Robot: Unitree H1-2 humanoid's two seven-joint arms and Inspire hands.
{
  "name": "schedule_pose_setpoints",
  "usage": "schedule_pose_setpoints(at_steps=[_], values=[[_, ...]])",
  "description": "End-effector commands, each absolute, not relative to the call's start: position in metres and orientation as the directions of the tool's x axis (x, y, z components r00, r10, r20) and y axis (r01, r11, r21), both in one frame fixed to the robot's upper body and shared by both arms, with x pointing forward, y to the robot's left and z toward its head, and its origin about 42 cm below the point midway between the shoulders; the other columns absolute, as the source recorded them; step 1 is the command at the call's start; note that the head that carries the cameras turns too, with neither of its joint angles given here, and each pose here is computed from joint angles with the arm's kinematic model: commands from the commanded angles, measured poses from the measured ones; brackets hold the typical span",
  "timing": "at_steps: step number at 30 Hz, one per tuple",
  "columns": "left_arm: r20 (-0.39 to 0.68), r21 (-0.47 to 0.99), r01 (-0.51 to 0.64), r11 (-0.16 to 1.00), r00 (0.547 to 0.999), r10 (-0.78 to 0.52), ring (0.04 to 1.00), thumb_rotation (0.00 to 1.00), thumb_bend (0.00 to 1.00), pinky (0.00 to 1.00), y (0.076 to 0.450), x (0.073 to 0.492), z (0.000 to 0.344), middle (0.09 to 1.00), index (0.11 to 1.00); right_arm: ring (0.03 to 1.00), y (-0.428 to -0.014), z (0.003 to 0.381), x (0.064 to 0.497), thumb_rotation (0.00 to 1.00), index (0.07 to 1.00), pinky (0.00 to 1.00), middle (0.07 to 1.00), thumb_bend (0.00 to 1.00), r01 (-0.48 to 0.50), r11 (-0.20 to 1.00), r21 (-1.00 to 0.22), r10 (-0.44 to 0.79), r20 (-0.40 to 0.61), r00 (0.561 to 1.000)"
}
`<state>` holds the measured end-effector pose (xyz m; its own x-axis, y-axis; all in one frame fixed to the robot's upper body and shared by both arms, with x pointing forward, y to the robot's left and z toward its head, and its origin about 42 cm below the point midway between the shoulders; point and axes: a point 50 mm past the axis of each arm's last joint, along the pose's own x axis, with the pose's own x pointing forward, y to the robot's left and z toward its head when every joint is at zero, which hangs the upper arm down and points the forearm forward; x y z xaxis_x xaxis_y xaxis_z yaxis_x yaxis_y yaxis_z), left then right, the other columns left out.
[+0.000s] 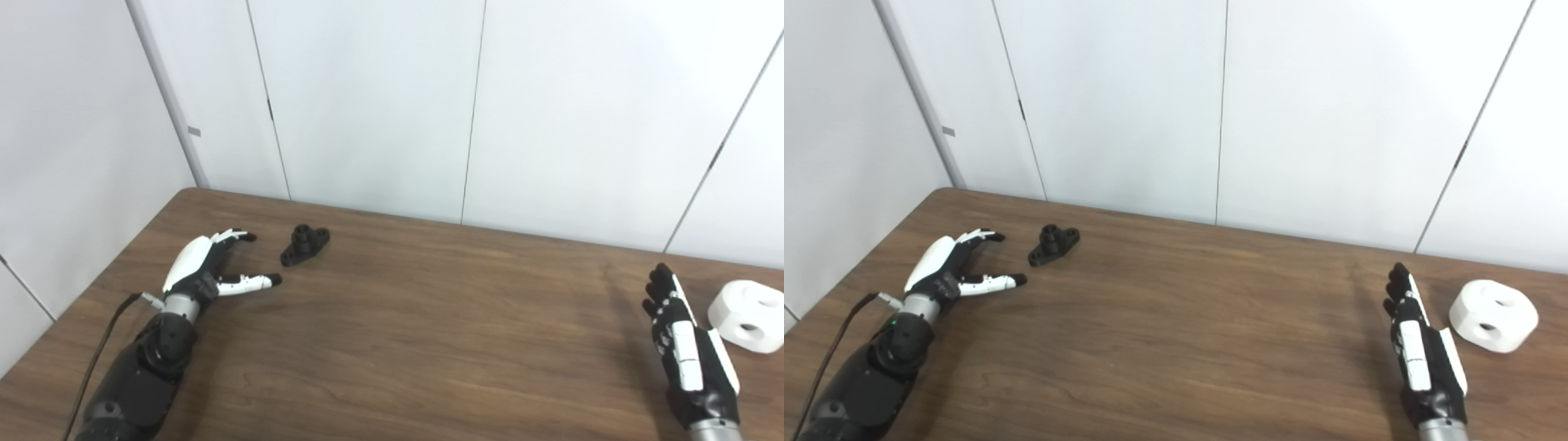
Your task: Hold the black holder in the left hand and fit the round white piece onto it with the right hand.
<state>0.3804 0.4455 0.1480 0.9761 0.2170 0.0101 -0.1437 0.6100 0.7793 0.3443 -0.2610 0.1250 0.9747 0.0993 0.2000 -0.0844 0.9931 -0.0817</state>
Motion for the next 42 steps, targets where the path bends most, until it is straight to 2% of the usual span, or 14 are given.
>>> schedule_pose_setpoints(at_steps=[1, 8, 13, 21, 30, 35, 42], values=[[0.029, 0.771, -0.154, 0.618, 0.978, 0.207, 0.999, 0.48, 1.00, 0.96, 0.446, 0.390, 0.157, 0.947, 0.820, 1.000, -0.258, 0.119, 0.338, 1.00, 1.000, 1.00, 1.000, 0.48, -0.088, 0.994, -0.068, 0.100, 0.193, 0.976], [0.013, 0.766, -0.125, 0.631, 0.984, 0.180, 0.997, 0.47, 1.00, 0.96, 0.434, 0.397, 0.150, 0.944, 0.830, 1.000, -0.257, 0.122, 0.337, 1.00, 1.000, 1.00, 1.000, 0.52, -0.069, 0.994, -0.089, 0.085, 0.196, 0.977], [0.008, 0.764, -0.112, 0.636, 0.986, 0.164, 0.995, 0.44, 1.00, 0.95, 0.426, 0.403, 0.146, 0.942, 0.826, 1.000, -0.253, 0.125, 0.336, 1.00, 1.000, 1.00, 1.000, 0.50, -0.064, 0.995, -0.072, 0.077, 0.197, 0.977], [0.012, 0.761, -0.102, 0.641, 0.990, 0.142, 0.982, 0.24, 1.00, 0.96, 0.420, 0.407, 0.144, 0.921, 0.817, 1.000, -0.251, 0.129, 0.338, 1.00, 1.000, 1.00, 1.000, 0.51, -0.061, 0.995, -0.085, 0.078, 0.214, 0.974], [0.010, 0.786, -0.074, 0.613, 0.994, 0.108, 0.977, 0.11, 1.00, 0.94, 0.421, 0.411, 0.148, 0.918, 0.802, 1.000, -0.249, 0.132, 0.339, 1.00, 1.000, 1.00, 1.000, 0.51, -0.046, 0.996, -0.081, 0.064, 0.235, 0.970], [0.007, 0.786, -0.069, 0.614, 0.995, 0.104, 0.978, 0.09, 1.00, 0.94, 0.422, 0.412, 0.148, 0.921, 0.798, 1.000, -0.247, 0.133, 0.338, 1.00, 1.000, 1.00, 1.000, 0.49, -0.045, 0.997, -0.067, 0.060, 0.242, 0.968], [0.015, 0.788, -0.074, 0.611, 0.995, 0.101, 0.966, 0.09, 1.00, 0.92, 0.420, 0.417, 0.151, 0.911, 0.784, 1.000, -0.246, 0.135, 0.336, 1.00, 1.000, 1.00, 1.000, 0.53, -0.050, 0.996, -0.070, 0.066, 0.242, 0.968]])
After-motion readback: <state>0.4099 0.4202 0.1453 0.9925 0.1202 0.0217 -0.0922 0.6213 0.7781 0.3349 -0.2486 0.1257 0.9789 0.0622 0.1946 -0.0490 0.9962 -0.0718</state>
